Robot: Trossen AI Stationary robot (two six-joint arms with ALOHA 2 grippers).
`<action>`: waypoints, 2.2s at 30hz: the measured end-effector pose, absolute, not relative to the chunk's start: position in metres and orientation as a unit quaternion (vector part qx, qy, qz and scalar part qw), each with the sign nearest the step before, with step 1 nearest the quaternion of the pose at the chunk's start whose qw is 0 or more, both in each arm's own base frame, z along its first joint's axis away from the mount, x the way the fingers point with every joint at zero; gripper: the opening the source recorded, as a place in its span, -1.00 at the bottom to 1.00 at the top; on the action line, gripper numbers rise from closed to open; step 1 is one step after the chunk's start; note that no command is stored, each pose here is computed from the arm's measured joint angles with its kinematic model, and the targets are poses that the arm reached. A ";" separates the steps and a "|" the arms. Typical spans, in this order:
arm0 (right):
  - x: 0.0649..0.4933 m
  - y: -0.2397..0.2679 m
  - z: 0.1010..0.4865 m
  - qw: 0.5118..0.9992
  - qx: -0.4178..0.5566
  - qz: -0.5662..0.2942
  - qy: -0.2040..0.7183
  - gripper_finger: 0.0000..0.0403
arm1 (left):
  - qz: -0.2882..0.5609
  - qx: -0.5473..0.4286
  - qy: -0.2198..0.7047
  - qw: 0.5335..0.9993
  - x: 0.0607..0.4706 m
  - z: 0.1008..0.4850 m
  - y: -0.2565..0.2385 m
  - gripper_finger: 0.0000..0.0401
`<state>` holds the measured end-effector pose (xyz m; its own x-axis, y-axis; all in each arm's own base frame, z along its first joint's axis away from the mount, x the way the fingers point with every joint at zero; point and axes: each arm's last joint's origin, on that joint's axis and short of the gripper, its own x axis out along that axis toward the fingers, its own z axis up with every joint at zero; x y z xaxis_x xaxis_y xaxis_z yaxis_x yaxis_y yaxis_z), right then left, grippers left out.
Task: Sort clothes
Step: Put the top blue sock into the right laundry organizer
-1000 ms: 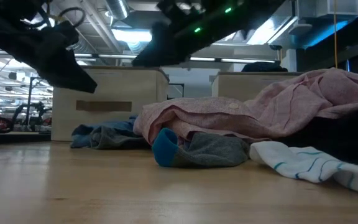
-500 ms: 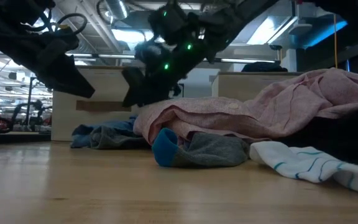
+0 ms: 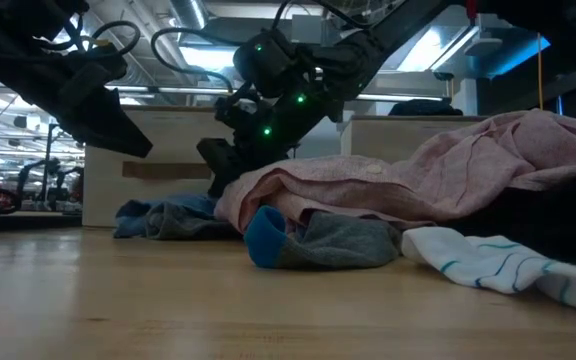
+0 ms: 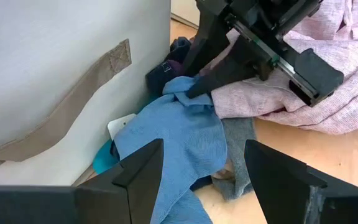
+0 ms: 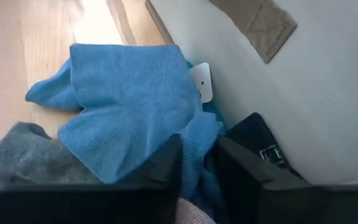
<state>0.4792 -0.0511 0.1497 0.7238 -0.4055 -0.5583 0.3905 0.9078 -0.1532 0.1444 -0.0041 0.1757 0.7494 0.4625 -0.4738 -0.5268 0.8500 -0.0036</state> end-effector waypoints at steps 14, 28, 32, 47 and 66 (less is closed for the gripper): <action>0.468 -0.019 0.204 0.926 -0.111 -0.227 0.281 -0.97 | 0.266 -0.072 0.233 0.933 0.144 0.176 -0.004 0.08; 0.409 0.006 0.321 0.910 -0.198 -0.278 0.235 -0.96 | 0.266 -0.071 0.234 0.933 0.144 0.176 -0.004 0.08; 0.384 0.002 0.353 0.892 -0.223 -0.322 0.226 -0.93 | 0.265 -0.071 0.234 0.933 0.144 0.176 -0.004 0.08; 0.280 -0.048 0.448 0.779 -0.258 -0.531 0.210 -0.92 | 0.265 -0.072 0.233 0.933 0.144 0.176 -0.004 0.08; 0.258 -0.171 0.364 0.788 0.023 -0.520 0.328 -0.92 | 0.265 -0.072 0.233 0.933 0.144 0.176 -0.004 0.08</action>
